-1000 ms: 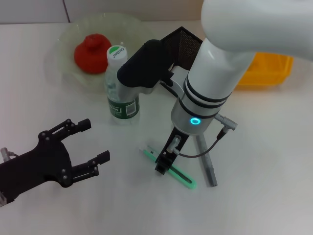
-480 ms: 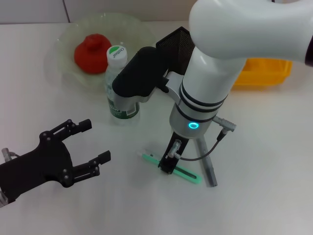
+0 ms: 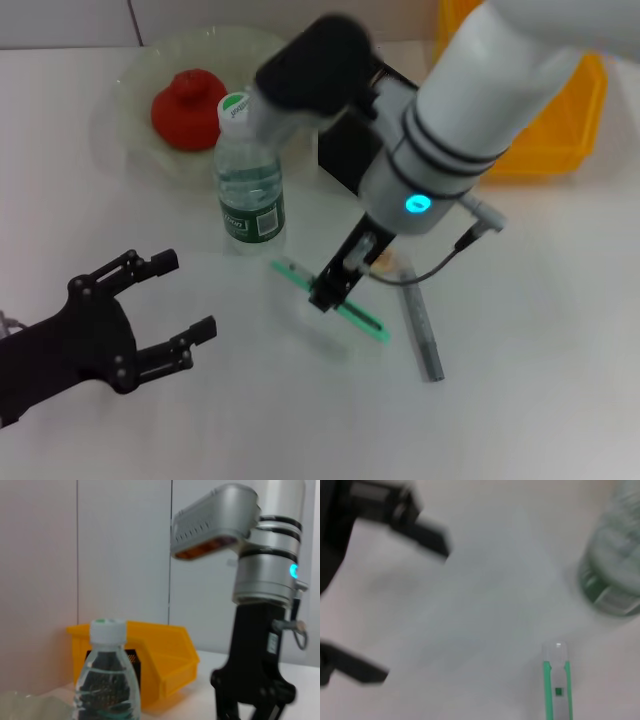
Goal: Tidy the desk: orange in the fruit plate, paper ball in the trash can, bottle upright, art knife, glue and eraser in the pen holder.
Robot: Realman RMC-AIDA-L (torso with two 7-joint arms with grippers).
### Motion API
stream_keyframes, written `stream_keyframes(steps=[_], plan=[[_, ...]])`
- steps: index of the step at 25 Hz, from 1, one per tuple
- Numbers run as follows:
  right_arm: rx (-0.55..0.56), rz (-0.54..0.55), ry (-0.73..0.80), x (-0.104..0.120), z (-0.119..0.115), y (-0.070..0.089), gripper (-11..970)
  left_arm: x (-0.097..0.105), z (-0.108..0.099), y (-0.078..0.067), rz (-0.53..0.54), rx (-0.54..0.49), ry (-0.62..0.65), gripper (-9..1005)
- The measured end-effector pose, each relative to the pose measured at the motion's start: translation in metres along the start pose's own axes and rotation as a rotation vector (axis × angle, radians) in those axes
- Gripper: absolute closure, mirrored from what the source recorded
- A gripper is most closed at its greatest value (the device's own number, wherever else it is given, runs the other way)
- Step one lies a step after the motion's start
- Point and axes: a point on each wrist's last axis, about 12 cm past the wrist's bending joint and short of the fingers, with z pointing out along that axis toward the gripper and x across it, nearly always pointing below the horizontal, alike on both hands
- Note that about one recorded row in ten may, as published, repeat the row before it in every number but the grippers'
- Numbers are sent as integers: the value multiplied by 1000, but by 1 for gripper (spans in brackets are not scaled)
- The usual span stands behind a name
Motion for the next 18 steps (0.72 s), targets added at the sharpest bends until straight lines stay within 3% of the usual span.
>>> stream_keyframes(steps=[9,13,14,15,18], plan=[[-45,130,-240,29,-75,-23,789,-3,-3,-5,-3,54,-19,154],[25,196,-426,59,-115,-44,788,-4,3,-5,-10,79,-15,154],[83,191,-550,75,-130,-55,788,-4,4,-5,-13,83,-13,154],[83,191,-550,75,-130,-55,788,-4,8,-4,-20,94,-11,154],[149,143,-760,98,-137,-69,787,-5,23,-4,-31,146,1,154]])
